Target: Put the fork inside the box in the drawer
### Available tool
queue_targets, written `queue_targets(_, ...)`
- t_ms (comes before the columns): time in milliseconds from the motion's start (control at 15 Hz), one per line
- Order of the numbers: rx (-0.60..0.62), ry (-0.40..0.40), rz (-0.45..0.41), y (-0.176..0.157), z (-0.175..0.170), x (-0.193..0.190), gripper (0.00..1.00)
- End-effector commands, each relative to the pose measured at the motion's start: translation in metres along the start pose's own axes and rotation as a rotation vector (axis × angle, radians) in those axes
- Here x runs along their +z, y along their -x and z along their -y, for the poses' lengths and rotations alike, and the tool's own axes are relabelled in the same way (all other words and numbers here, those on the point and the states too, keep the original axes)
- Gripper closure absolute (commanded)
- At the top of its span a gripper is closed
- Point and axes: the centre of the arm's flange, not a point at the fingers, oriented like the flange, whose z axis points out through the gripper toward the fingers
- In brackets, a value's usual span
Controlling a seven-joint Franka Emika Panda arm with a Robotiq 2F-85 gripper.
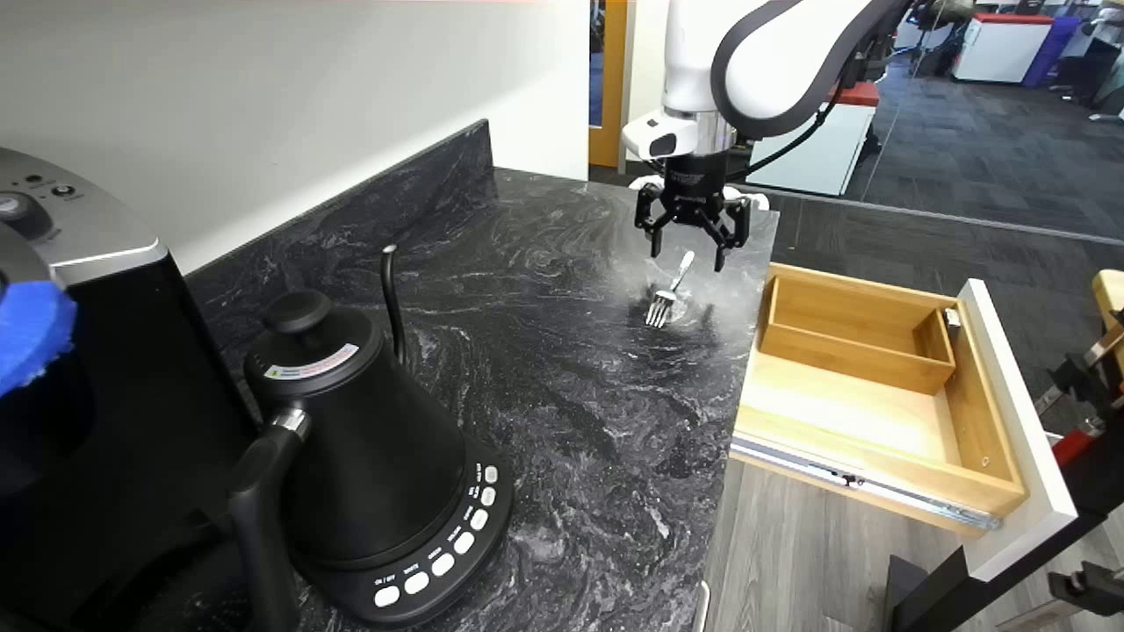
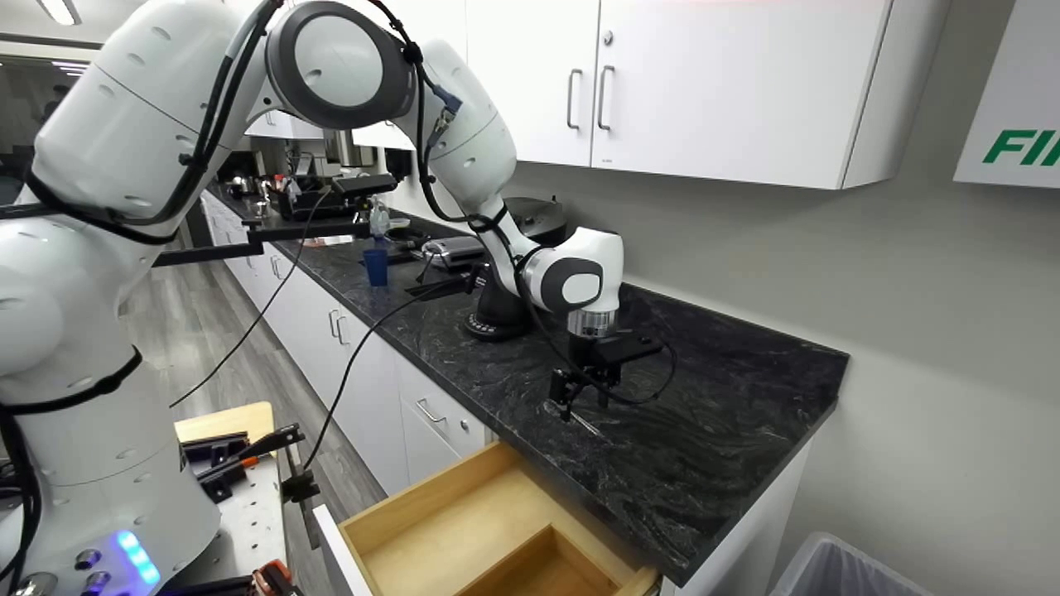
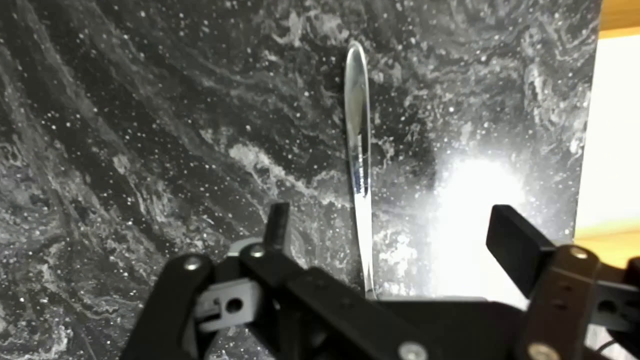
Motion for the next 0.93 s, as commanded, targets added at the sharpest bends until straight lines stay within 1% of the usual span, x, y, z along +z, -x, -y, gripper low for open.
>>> queue_targets(0,0.007,-0.014,-0.025,0.004,-0.009,0.002,0.0)
queue_targets(400,-0.024,-0.016,-0.061,-0.005,-0.006,0.021,0.0)
queue_targets(667,-0.037,-0.019,-0.066,-0.009,-0.005,0.023,0.0)
queue_targets(733,-0.039,-0.017,-0.067,-0.009,-0.005,0.022,0.04)
queue_targets(800,-0.039,-0.015,-0.067,-0.009,-0.005,0.021,0.26)
queue_targets(867,-0.039,-0.014,-0.067,-0.009,-0.006,0.02,0.28)
